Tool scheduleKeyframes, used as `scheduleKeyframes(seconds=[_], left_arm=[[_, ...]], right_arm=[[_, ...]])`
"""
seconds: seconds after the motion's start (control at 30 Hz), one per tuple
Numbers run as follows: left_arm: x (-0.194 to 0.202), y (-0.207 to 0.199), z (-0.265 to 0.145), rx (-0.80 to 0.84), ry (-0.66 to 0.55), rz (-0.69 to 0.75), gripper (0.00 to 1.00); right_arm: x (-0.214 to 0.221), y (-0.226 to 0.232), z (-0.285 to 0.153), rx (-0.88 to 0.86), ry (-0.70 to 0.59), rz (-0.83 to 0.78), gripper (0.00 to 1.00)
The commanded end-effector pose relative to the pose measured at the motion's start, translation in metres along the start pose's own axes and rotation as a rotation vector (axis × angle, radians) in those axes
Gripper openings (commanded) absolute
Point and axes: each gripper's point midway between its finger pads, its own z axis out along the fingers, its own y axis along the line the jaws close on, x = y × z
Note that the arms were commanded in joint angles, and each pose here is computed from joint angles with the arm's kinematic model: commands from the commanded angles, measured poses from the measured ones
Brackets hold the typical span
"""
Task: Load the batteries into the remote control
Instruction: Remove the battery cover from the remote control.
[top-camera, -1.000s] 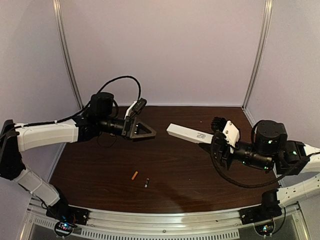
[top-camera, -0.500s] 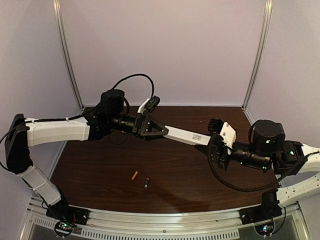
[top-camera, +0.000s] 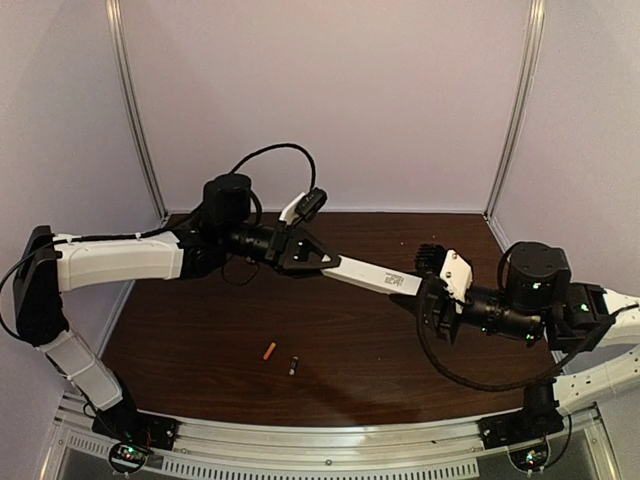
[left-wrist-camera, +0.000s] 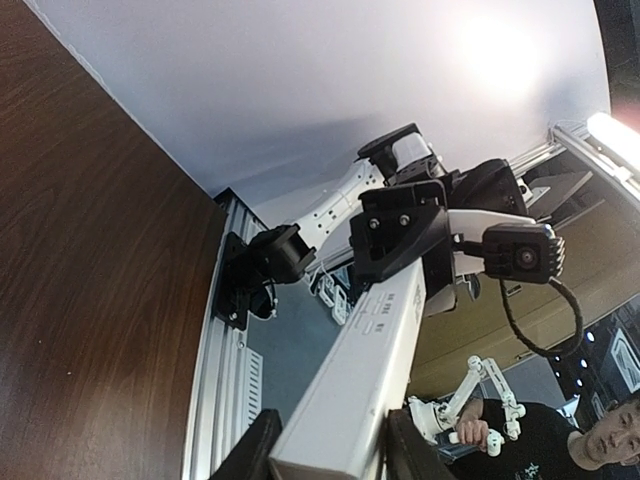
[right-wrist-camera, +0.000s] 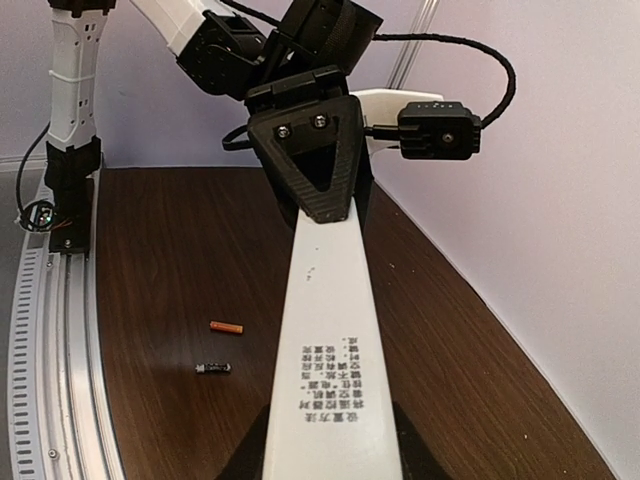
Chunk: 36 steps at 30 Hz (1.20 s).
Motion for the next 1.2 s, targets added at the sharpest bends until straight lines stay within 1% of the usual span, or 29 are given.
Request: scheduleKeyframes(seconds=[0.0, 0.17, 0.33, 0.4, 0.47, 0.53, 0.6, 0.7, 0.77, 0.8, 0.87, 1.03, 1.1, 1.17], left_arm=[[0.004, -0.011, 0.003, 0.068, 0.008, 0.058, 0.27], [0.008, -0.024, 0.001, 0.16, 0.015, 0.064, 0.19], [0.013, -0.041, -0.005, 0.276, 0.002, 0.057, 0.18], [0.013, -0.043, -0.006, 0.3, -0.003, 0.043, 0.2], [0.012, -0.04, -0.005, 0.296, -0.009, 0.025, 0.29], [0.009, -0.037, -0.004, 0.273, -0.019, 0.042, 0.4], [0.006, -0.032, -0.003, 0.225, -0.031, 0.055, 0.49], [-0.001, -0.027, -0.002, 0.136, -0.04, 0.081, 0.57], [-0.004, -0.022, -0.001, 0.083, -0.042, 0.084, 0.59], [-0.003, -0.015, -0.001, 0.047, -0.037, 0.064, 0.58], [-0.005, -0.01, 0.0, 0.012, -0.035, 0.068, 0.56], [-0.008, 0.003, 0.0, -0.068, -0.035, 0.048, 0.43], [-0.008, 0.01, 0.0, -0.103, -0.032, 0.039, 0.37], [-0.006, 0.013, -0.001, -0.105, -0.027, 0.031, 0.32]], right_arm=[[-0.007, -0.011, -0.007, 0.046, -0.036, 0.037, 0.0], [-0.011, -0.01, -0.015, 0.03, -0.068, 0.024, 0.0], [-0.012, -0.009, -0.021, 0.017, -0.094, 0.012, 0.0], [-0.012, -0.008, -0.02, 0.014, -0.087, 0.011, 0.0], [-0.011, -0.008, -0.019, 0.014, -0.08, 0.01, 0.0], [-0.01, -0.008, -0.017, 0.017, -0.07, 0.011, 0.0], [-0.006, -0.01, -0.015, 0.03, -0.046, 0.011, 0.0], [-0.002, -0.01, -0.011, 0.037, -0.014, 0.012, 0.0], [-0.001, -0.011, -0.01, 0.042, -0.004, 0.012, 0.0], [0.0, -0.011, -0.009, 0.043, -0.002, 0.011, 0.0], [-0.001, -0.011, -0.009, 0.044, 0.0, 0.009, 0.0], [-0.002, -0.01, -0.007, 0.039, 0.008, 0.005, 0.0], [-0.003, -0.01, -0.008, 0.036, 0.002, 0.005, 0.0], [-0.004, -0.01, -0.009, 0.033, -0.007, 0.003, 0.0]])
